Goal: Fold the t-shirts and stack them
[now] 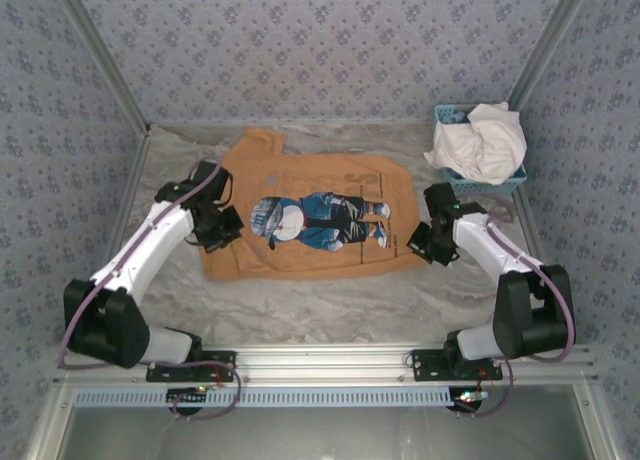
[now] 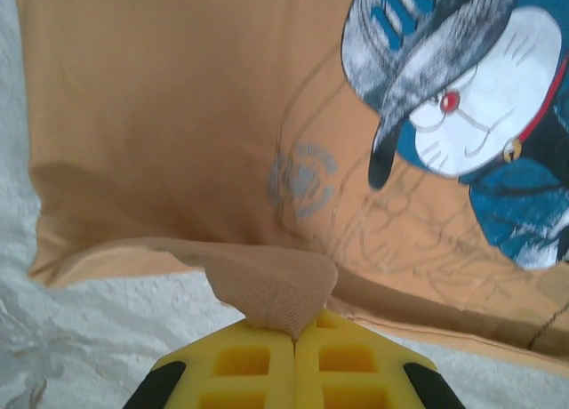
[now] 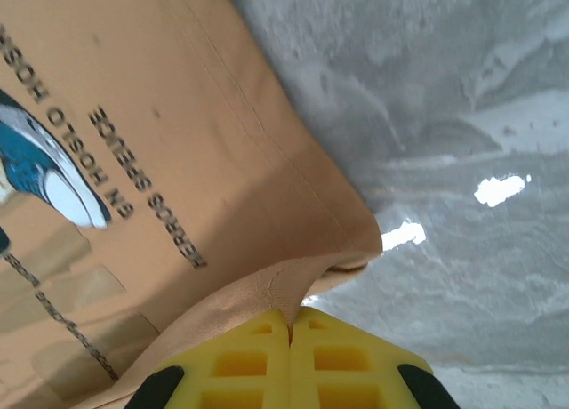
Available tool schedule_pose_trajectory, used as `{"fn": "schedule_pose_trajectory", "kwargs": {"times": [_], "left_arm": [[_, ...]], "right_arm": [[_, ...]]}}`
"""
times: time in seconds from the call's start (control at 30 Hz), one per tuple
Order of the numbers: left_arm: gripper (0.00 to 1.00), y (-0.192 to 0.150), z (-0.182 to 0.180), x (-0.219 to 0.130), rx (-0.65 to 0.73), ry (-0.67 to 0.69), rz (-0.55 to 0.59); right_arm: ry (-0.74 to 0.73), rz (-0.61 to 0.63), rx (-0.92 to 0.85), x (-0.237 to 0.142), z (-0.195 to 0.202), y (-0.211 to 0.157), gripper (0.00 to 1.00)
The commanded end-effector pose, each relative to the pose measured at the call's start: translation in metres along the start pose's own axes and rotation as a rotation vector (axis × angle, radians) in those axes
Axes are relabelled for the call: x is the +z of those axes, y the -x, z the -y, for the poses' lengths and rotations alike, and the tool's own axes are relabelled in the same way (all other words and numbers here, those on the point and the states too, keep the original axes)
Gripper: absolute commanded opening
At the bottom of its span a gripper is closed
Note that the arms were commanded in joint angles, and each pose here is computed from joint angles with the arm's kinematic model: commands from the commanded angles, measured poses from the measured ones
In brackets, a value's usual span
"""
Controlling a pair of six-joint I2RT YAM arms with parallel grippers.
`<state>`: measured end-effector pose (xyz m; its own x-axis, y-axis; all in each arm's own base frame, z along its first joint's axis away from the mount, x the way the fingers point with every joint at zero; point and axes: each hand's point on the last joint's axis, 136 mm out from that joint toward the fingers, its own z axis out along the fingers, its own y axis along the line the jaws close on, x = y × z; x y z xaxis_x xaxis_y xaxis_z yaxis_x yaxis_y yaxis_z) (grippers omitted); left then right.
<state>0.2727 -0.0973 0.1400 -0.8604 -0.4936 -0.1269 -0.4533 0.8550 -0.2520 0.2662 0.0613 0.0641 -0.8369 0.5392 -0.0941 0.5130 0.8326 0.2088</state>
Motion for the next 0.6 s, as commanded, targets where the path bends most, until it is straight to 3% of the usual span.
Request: {"fn": "schedule_pose_trajectory", "kwargs": {"times": [0.0,0.23,0.57], "left_arm": [[0.0,0.028,0.003,-0.006,0.044,0.018,0.059],[0.0,0.064,0.027,-0.002,0.1,0.002,0.091],[0.0,0.103,0.035,0.003,0.107,0.048,0.148]], "right_arm": [[0.007,0.029,0.015,-0.003,-0.01,0.021,0.0],[0.012,0.038,0.018,0.001,-0.025,0.046,0.0],[0.012,0.042,0.029,0.009,-0.037,0.07,0.0]]}}
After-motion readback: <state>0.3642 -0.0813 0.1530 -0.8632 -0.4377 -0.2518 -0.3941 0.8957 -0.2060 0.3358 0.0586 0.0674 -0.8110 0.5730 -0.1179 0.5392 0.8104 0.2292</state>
